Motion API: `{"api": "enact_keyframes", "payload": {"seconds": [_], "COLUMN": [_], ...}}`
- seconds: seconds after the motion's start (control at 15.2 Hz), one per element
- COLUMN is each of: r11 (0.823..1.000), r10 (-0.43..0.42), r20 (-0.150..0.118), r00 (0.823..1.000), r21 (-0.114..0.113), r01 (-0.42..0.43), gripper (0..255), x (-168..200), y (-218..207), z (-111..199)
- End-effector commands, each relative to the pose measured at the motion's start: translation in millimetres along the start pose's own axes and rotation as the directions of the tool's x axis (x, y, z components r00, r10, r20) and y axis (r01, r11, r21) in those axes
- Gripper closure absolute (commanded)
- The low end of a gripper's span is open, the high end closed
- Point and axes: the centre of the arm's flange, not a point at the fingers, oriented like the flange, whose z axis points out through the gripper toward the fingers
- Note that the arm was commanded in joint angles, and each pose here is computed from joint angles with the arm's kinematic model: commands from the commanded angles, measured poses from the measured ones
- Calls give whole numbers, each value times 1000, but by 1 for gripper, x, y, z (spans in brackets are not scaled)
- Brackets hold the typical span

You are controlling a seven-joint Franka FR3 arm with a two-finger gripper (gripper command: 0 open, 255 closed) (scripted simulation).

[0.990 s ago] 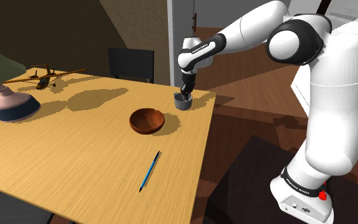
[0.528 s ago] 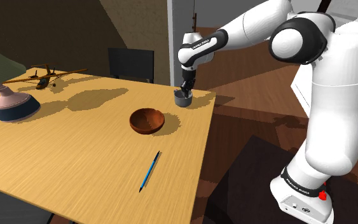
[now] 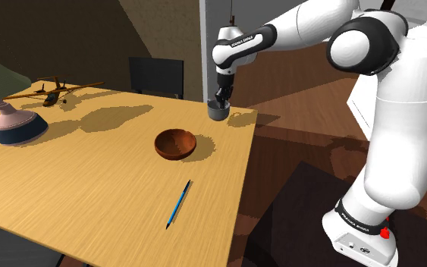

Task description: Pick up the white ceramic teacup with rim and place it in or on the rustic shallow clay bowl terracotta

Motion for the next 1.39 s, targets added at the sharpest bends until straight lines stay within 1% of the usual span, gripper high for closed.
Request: {"api": "enact_keyframes", "payload": {"seconds": [0.0,0.99,1.32], "r11": [1000,1000,1000], "r10": [0,0,0], "r20": [0,0,0], "r00": [1000,1000,1000], "r21": [0,0,0], "r01": [0,0,0], "gripper": [255,255,255], "x": [0,1,10], "y": [0,-4,-70], "z": [-11,-87,-86]}}
